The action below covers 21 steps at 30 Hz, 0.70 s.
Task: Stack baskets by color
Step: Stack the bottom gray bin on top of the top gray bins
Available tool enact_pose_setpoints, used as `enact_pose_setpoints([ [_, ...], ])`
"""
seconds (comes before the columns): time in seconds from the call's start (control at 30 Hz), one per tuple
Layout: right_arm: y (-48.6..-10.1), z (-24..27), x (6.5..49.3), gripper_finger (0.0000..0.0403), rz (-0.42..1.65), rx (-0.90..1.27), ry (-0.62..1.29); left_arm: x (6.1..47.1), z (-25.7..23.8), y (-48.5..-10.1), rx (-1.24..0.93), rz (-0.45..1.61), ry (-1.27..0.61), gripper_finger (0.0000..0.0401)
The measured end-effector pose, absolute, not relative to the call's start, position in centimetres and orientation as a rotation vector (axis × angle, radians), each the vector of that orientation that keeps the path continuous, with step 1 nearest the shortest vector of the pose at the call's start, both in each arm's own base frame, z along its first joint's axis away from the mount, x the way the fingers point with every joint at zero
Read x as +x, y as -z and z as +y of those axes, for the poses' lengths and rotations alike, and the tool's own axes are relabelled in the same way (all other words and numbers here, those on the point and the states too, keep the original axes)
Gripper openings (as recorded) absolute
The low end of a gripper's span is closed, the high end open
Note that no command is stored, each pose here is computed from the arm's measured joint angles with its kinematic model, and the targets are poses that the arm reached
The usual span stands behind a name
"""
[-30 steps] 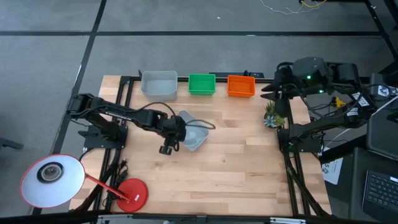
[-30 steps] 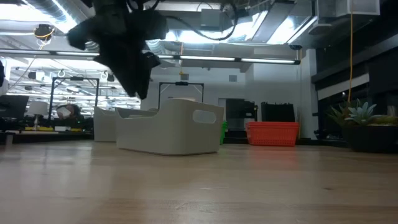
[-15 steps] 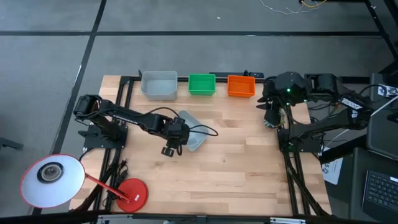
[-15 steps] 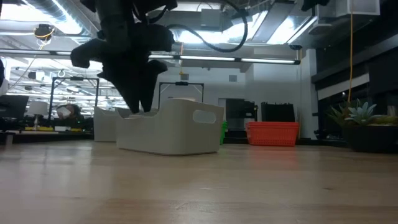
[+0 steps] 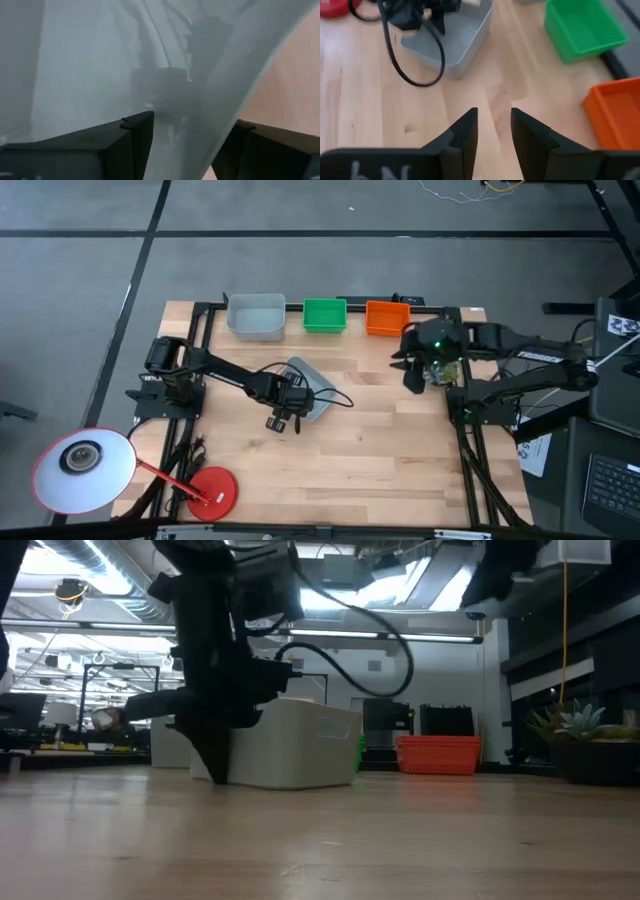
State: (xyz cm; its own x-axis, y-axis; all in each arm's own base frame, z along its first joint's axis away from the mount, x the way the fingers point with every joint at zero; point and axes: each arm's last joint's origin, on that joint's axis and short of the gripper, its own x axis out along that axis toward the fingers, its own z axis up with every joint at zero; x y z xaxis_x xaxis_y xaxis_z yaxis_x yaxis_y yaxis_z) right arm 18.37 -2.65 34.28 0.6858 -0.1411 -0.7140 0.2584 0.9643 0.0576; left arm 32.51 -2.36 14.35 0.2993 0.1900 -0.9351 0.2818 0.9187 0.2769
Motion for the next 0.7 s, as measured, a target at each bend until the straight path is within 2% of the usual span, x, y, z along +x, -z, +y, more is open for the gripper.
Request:
enact_pose_setpoints([
  [0.1,-32.1,-2.5,18.9,0.0115,0.799,0.180,0.210,32.5,-2.4,-14.2,0.451,1.289,0.079,0.0115],
  [0.23,-29.8,-2.4,19.3,0.0115,0.811,0.231,0.207,32.3,-2.3,-14.7,0.449,1.284,0.079,0.0019],
  [0.37,-28.2,-2.0,19.5,0.0115,0.816,0.246,0.166,32.0,-2.2,-17.0,0.421,1.254,0.033,0.0003],
  [0.53,-27.5,-1.5,19.9,0.0115,0.788,0.240,0.131,30.4,-2.2,-22.9,0.451,1.240,-0.066,0.0001],
  [0.7,-28.0,-1.1,20.2,0.0115,0.726,0.224,0.102,26.9,0.3,-27.4,0.477,1.316,-0.337,0.0000],
])
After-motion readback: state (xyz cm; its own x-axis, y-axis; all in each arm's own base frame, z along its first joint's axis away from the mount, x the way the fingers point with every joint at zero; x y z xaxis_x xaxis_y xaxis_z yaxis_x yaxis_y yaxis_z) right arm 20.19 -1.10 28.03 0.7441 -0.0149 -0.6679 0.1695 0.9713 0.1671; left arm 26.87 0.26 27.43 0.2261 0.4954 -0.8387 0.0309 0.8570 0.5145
